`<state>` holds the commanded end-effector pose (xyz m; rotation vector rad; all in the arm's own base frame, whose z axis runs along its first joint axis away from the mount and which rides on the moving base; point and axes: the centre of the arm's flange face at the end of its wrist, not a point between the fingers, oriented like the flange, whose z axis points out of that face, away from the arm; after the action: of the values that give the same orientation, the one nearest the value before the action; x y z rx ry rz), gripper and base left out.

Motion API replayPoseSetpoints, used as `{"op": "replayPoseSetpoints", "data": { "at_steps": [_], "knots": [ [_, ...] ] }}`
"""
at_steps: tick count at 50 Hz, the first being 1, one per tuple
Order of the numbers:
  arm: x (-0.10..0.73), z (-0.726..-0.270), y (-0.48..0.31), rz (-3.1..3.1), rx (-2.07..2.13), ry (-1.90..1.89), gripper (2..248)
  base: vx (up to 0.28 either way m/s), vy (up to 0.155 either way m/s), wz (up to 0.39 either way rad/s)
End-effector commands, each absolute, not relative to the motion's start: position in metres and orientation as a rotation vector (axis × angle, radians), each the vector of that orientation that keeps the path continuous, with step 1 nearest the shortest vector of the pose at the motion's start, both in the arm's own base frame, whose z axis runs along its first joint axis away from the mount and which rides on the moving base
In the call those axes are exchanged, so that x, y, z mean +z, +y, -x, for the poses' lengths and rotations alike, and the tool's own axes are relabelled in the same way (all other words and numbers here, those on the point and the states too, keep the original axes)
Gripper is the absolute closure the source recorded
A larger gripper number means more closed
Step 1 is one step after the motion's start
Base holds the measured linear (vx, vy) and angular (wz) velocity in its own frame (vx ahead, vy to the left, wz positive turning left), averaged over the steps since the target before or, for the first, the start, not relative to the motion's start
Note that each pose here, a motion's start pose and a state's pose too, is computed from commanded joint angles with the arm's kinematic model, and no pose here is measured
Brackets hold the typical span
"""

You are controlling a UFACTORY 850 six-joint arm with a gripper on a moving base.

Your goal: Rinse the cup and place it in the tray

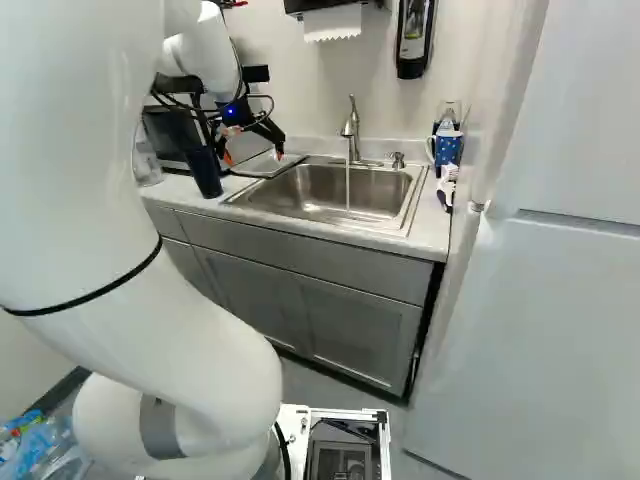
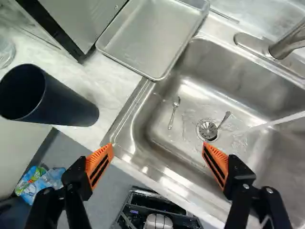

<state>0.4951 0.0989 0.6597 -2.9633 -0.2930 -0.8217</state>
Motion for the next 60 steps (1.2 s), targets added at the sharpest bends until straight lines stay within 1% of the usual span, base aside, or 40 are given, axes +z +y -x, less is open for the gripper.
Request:
{"op": "replayPoseSetpoints", "data": {
  "at_steps": [45,60],
  "knots": [
    [0.660,-0.480,0.178,2.893,-0.803,-0.520,3,0.000,0.000,0.000],
    [0.660,-0.481,0.205,2.868,-0.798,-0.586,3,0.000,0.000,0.000]
  ]
}}
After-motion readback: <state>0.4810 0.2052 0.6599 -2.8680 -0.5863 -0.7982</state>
